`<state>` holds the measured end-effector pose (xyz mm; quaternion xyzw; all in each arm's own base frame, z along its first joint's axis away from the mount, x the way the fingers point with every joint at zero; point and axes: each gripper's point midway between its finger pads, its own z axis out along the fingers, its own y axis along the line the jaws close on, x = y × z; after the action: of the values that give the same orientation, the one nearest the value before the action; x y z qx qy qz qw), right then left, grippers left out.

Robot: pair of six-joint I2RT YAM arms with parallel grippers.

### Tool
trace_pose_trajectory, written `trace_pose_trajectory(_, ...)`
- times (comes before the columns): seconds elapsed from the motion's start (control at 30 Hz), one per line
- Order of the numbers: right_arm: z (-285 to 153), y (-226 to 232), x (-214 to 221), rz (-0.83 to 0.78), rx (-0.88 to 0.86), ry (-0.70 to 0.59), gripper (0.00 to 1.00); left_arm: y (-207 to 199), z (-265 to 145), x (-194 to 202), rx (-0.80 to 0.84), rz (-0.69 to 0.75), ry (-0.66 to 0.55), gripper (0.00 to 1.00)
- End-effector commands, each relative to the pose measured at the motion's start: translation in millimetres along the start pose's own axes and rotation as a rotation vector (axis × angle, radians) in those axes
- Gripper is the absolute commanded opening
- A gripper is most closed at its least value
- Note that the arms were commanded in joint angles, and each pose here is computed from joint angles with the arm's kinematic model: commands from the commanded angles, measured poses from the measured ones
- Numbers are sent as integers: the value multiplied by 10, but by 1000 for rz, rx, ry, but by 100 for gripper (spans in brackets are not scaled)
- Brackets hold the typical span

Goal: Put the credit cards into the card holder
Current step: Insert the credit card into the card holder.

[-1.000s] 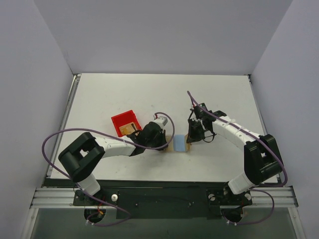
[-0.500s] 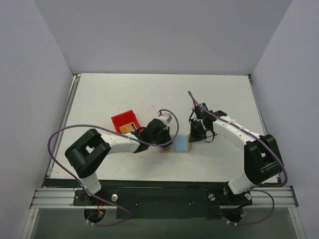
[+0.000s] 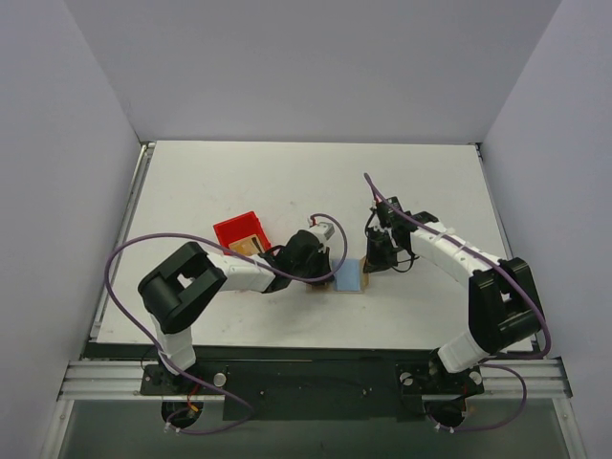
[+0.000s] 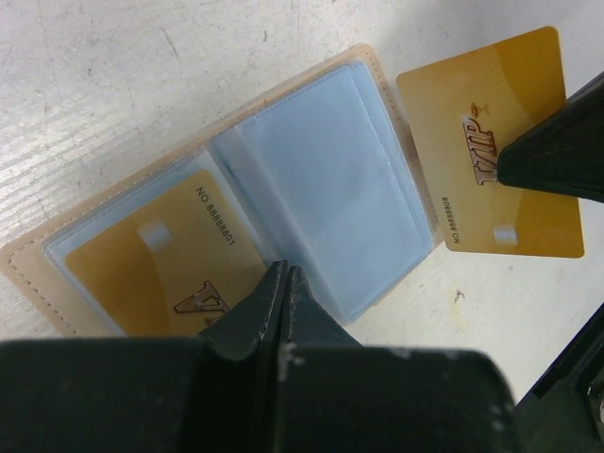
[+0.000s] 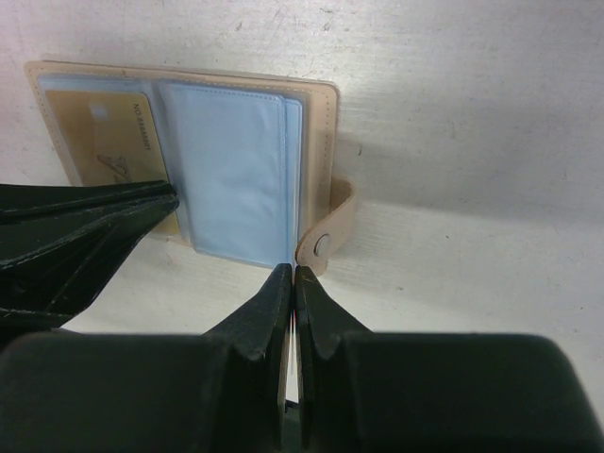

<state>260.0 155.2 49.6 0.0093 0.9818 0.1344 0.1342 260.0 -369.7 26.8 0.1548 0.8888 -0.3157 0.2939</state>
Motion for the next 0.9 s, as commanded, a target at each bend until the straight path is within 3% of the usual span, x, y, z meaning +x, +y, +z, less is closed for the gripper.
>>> trace_pose_trajectory(0.0, 41, 2, 93, 1, -22, 40, 0, -132, 52, -113, 44, 13, -24, 0)
trace_pose_trajectory(0.87, 211, 78, 140, 21, -69, 79, 0, -122, 72, -61, 47, 10, -6, 0)
